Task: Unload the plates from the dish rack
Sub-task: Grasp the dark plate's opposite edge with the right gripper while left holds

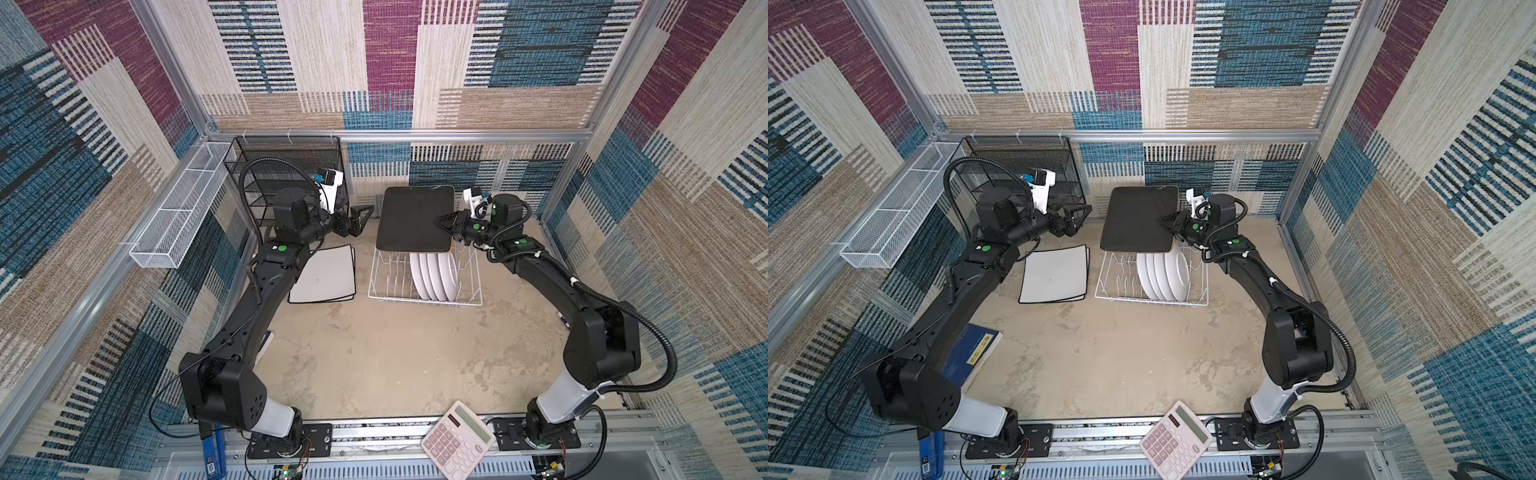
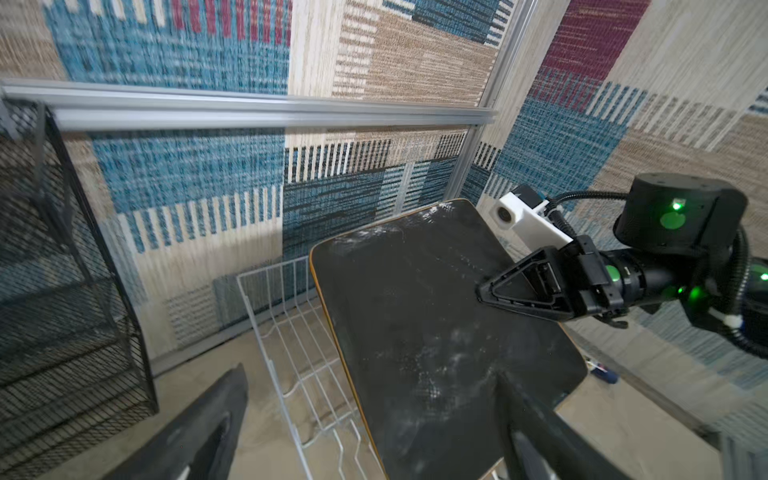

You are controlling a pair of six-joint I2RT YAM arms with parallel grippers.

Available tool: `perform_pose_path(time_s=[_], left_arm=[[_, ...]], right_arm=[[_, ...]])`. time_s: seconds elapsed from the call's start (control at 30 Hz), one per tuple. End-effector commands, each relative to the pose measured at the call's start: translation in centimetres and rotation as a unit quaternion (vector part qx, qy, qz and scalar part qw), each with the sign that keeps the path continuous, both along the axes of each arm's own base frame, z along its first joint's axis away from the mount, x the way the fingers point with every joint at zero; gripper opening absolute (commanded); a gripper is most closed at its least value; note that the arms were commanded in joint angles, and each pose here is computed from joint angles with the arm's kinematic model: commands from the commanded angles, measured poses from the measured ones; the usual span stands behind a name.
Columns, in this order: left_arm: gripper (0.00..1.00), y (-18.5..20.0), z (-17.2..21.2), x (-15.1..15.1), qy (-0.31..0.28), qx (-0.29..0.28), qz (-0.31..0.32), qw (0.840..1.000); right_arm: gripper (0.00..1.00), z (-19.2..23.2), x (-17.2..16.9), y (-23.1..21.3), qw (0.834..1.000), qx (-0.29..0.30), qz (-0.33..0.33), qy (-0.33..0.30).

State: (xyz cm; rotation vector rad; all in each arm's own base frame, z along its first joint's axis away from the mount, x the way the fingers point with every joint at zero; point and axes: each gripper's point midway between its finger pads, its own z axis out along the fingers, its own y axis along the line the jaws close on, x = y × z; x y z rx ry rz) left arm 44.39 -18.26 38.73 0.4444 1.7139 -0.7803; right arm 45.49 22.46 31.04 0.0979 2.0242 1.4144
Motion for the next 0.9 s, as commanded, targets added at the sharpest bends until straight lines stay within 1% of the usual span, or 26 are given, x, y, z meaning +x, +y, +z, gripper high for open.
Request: perform_pose_path(time_s=[0.0,0.07,0.17,0.23,0.33,0.5,0.7,0.87], left_arm=[[0.92,-1.0,-1.7,0.3,0.105,-0.069,-0.03,0.992],[0.92,-1.6,-3.1,1.0,0.141,-0.081,-0.044,0.986],[0.9,-3.0,-4.6,1.7,0.189,-0.105,-0.086,0.972],[0.88,-3.7,-5.3,2.0,0.208,-0.113,-0.107,0.966],[0.86,-4.3,-6.0,2.1,0.223,-0.116,-0.124,0.96],[0.84,-5.5,-6.4,1.4,0.243,-0.119,-0.161,0.949],[0.75,-6.5,-8.4,1.1,0.286,-0.112,-0.178,0.935],[0.72,-7.0,-9.6,1.1,0.311,-0.115,-0.188,0.925]], right_arm=[[0.0,4.0,-0.2,0.4,0.996,0.023,0.02,-0.086],[0.0,4.1,-0.3,0.5,0.995,0.022,0.023,-0.089],[0.0,4.3,-0.4,0.7,0.995,0.023,0.031,-0.093],[0.0,4.2,-0.3,0.8,0.995,0.022,0.033,-0.092],[0.0,4.0,-0.3,0.9,0.995,0.023,0.041,-0.088],[0.0,3.2,-0.2,1.3,0.995,0.022,0.051,-0.083],[0.0,3.0,-0.3,1.6,0.994,0.029,0.065,-0.087],[0.0,3.0,-0.5,1.9,0.992,0.032,0.074,-0.095]])
